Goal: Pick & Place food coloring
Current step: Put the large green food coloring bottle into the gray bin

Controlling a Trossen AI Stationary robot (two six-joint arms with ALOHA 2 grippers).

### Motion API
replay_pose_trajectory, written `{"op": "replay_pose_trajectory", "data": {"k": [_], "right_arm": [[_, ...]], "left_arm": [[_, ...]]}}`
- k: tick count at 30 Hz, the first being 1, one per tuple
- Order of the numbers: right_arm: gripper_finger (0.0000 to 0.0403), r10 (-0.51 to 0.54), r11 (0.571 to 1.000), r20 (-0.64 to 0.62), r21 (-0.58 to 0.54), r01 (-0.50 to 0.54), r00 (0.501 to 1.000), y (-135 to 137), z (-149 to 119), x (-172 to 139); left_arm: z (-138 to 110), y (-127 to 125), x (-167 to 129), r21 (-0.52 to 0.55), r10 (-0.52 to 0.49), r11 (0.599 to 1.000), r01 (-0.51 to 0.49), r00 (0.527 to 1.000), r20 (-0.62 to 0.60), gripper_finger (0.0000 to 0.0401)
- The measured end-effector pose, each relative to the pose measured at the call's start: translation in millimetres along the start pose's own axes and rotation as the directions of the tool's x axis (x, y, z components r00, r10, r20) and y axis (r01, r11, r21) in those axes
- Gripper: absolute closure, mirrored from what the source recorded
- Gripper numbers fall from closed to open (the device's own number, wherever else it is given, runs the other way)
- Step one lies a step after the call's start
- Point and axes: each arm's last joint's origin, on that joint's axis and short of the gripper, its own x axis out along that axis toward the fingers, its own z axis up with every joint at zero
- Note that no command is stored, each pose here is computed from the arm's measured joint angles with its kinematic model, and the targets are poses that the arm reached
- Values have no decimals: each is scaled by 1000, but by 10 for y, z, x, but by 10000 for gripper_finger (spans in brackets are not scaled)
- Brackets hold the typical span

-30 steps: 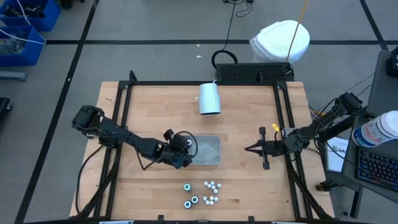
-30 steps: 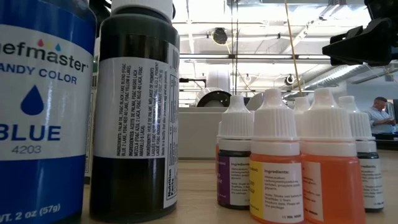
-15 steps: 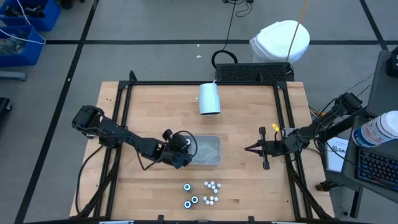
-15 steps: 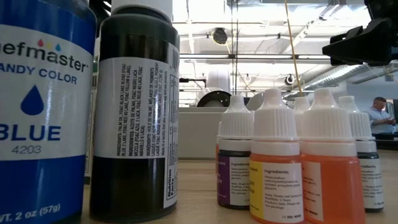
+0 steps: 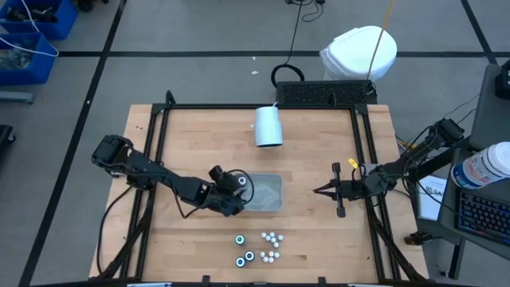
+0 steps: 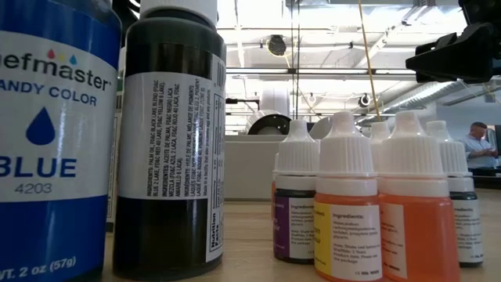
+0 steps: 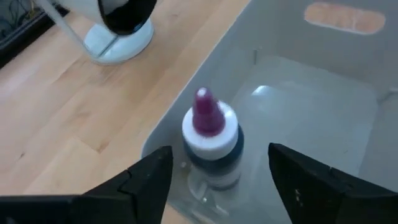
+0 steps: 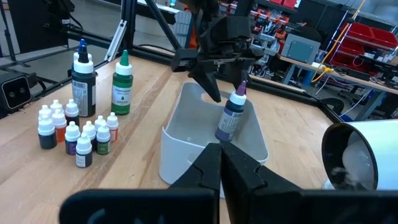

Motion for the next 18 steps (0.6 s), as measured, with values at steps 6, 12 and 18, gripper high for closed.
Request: {"op": "replay_pose_trajectory", "data": {"k": [6,12,18], "right_arm": [[403,0,1000,0,0,0,1000,-1,0,0],[403,0,1000,-5,-8,-1,1000,3,-38,-4],[403,2,1000,-13,-13,-2,1000,6,-72,-9]], "left_arm": [[166,-47,-196,70,-61,996,59,997,40,117],[354,-81,-705,142,-138,984,112,973,184,118],[149,-175,-1058,245,-116,968,55,963,245,166]]}}
